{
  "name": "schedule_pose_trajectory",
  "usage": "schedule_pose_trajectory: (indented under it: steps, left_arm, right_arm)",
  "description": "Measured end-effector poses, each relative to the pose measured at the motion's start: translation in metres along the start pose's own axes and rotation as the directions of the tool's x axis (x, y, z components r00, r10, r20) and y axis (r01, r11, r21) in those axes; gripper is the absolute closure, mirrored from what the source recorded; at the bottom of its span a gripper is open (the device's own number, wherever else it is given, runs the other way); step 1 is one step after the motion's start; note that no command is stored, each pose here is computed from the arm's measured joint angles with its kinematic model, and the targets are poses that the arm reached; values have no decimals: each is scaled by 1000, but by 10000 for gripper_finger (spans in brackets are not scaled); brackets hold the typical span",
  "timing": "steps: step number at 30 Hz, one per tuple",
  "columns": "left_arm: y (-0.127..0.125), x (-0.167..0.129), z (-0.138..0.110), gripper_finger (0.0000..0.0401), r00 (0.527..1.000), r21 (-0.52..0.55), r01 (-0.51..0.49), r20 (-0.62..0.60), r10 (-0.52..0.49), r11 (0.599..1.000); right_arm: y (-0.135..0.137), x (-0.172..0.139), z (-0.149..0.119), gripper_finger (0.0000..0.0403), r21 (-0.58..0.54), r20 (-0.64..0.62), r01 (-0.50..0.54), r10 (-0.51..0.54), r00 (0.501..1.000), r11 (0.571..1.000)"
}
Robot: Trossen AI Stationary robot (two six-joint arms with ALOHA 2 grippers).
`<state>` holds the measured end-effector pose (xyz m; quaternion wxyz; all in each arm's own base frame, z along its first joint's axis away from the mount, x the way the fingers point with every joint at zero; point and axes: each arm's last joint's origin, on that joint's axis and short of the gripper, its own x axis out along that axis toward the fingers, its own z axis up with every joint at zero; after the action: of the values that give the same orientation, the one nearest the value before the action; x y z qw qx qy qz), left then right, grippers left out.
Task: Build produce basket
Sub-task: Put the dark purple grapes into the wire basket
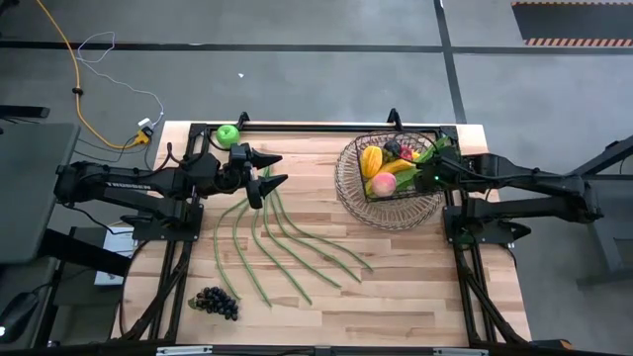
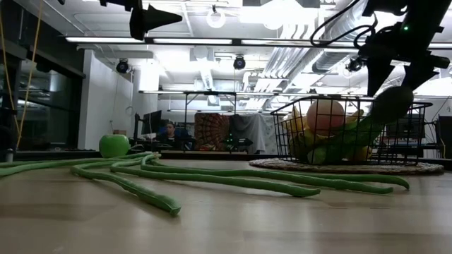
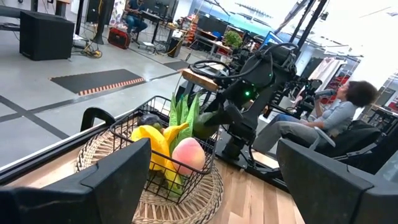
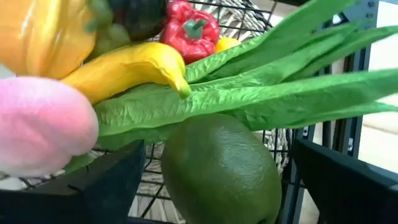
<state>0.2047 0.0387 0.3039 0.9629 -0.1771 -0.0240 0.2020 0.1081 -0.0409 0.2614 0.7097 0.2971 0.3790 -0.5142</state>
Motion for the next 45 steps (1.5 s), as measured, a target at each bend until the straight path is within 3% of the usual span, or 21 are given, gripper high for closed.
schedule_pose_trajectory:
  steps: [6,12,15,18,20,22,26,28,29,33,39,43,45]
  left_arm:
    - [0,0,0,66,1000,-1,0,0,0,1000]
    - [0,0,0,66,1000,-26,1,2,-1,1000]
    - [-1,-2,4,66,999,-42,17,31,-16,999]
    - [-3,-6,12,66,996,-57,44,84,-39,997]
    - [-3,-10,15,66,994,-61,51,99,-44,997]
    - [-3,-14,18,66,992,-65,58,115,-50,996]
    - [-4,-22,23,66,987,-101,112,124,-100,988]
    - [-5,-25,25,66,984,-118,141,123,-126,983]
    - [-5,-26,25,66,983,-125,149,126,-133,981]
    - [-5,-28,27,66,982,-134,149,134,-131,980]
    - [-4,-27,24,66,987,-164,135,109,-118,977]
    - [-10,-25,20,66,978,-245,166,-86,-192,955]
    - [-17,-25,17,66,942,-282,148,-253,-223,948]
  right_arm:
    - [-4,1,7,17,53,1,22,-22,1000,998]
    - [2,-19,31,17,-7,133,-80,80,988,997]
    - [9,-34,46,17,-43,250,-160,165,954,986]
    - [18,-45,62,17,-63,382,-263,266,885,963]
    - [26,-50,69,17,-136,424,-352,375,824,926]
    - [37,-53,75,17,-224,435,-467,517,737,855]
    - [56,-53,80,17,-377,372,-680,776,510,628]
    - [65,-53,80,17,-420,326,-734,844,427,534]
    - [69,-52,79,17,-433,310,-746,860,405,507]
    - [83,-51,75,17,-480,270,-748,889,371,458]
    - [92,-47,73,17,-493,241,-749,897,371,442]
    - [92,-47,73,17,-491,245,-747,894,375,448]
    - [92,-46,74,17,-491,252,-743,891,379,455]
